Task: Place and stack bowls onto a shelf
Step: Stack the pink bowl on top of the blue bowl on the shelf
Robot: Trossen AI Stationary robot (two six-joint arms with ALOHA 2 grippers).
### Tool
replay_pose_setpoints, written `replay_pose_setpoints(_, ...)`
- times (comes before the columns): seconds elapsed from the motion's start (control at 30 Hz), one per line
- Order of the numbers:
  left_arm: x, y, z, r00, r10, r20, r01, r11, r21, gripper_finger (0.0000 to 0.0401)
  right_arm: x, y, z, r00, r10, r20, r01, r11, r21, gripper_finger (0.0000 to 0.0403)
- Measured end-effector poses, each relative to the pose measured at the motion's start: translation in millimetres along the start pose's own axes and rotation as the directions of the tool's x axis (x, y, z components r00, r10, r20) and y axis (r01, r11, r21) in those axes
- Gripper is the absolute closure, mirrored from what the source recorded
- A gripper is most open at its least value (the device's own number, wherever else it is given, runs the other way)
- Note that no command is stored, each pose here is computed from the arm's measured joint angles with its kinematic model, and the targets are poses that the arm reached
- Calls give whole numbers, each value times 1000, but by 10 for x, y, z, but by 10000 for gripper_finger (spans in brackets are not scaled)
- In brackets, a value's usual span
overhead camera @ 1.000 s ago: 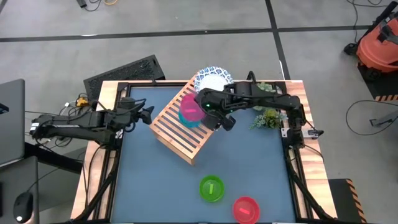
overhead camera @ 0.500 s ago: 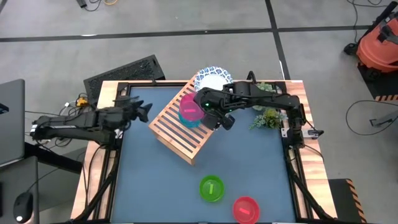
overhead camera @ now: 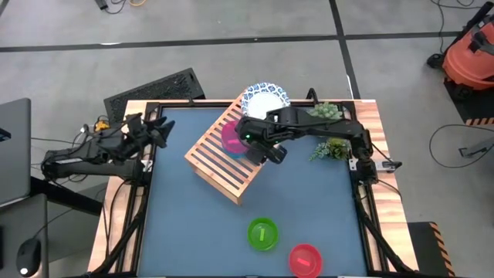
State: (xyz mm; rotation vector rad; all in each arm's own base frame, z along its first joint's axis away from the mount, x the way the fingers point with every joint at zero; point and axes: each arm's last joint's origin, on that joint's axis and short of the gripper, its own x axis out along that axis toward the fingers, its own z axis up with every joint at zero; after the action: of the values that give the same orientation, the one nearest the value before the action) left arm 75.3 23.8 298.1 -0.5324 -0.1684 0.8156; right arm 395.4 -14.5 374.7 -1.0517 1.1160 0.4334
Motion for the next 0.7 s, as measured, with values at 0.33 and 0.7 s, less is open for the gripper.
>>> replay_pose_setpoints(0.33, -6, 5, 0, 1000, -4, -3, 4, 1000, 0, 120, 12, -9, 2, 1000, -16, -22, 16, 1000, -6, 368)
replay_pose_setpoints(0.7, -6, 5, 0, 1000, -4, -3, 4, 1000, 9, 120, 21, -40, -56, 999, -26, -45, 28, 998, 47, 320)
